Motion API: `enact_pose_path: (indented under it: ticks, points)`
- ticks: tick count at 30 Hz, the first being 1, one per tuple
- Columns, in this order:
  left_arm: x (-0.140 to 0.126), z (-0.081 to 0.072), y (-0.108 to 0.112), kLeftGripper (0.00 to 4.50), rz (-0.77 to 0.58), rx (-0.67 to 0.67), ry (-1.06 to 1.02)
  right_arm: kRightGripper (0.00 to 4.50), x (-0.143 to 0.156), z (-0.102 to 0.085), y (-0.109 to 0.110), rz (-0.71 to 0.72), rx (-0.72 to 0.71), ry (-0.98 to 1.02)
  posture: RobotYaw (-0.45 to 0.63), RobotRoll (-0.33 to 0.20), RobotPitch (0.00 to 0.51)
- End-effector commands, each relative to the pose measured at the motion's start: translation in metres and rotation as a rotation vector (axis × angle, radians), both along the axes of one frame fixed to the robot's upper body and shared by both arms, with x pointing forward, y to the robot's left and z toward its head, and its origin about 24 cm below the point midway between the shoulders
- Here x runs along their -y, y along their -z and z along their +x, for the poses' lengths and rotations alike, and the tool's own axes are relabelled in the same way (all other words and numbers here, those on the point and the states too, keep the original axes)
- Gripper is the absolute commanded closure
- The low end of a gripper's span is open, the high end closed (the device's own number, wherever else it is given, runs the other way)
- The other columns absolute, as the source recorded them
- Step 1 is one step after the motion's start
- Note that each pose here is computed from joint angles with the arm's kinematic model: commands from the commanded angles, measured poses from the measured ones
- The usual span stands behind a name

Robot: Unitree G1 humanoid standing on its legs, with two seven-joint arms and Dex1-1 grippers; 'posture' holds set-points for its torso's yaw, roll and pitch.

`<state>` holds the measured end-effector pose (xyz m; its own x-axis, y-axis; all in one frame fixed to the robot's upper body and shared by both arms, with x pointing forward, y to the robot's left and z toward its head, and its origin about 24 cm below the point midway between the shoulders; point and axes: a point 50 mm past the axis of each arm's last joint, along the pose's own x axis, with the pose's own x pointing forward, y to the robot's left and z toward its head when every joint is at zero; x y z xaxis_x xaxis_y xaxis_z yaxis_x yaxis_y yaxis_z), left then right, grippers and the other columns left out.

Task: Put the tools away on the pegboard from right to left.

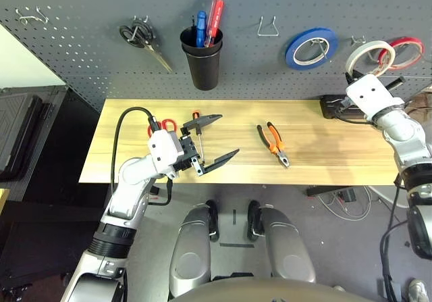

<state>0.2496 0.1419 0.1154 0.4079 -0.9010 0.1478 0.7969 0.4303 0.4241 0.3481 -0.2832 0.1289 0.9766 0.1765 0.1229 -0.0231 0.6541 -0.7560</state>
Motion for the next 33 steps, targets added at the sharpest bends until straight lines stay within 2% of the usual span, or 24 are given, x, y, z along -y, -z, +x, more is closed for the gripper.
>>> enact_pose_path:
  ticks: [1,7,10,13,16,21,26,33]
  points:
    - [0.0,-0.002,0.003,0.0,0.004,-0.017,0.005,3.55,0.0,0.001,0.005,0.028,-0.038,-0.004,0.07,0.0,0.222]
    - [-0.001,-0.003,0.004,0.0,0.004,-0.022,0.0,1.28,0.002,-0.014,0.005,0.048,0.032,-0.062,0.07,0.0,0.227]
    - [-0.002,-0.004,0.004,0.0,0.005,-0.025,-0.006,0.11,0.002,-0.034,0.012,0.077,0.078,-0.122,0.07,0.0,0.229]
    - [-0.005,-0.004,0.006,0.0,0.008,-0.03,-0.017,0.05,-0.002,-0.052,0.017,0.077,0.098,-0.18,0.07,0.0,0.23]
    - [-0.007,-0.004,0.007,0.0,0.01,-0.034,-0.026,0.05,-0.004,-0.061,0.02,0.079,0.095,-0.202,0.07,0.0,0.23]
    - [-0.013,-0.006,0.009,0.0,0.015,-0.046,-0.052,0.05,-0.019,-0.076,0.037,0.129,-0.011,-0.243,0.08,0.0,0.242]
    - [-0.017,-0.008,0.012,0.0,0.024,-0.063,-0.07,0.05,-0.033,-0.076,0.05,0.218,-0.168,-0.221,0.08,0.0,0.248]
    - [-0.023,-0.007,0.015,0.0,0.051,-0.085,-0.094,0.05,-0.043,-0.065,0.05,0.283,-0.285,-0.144,0.09,0.0,0.257]
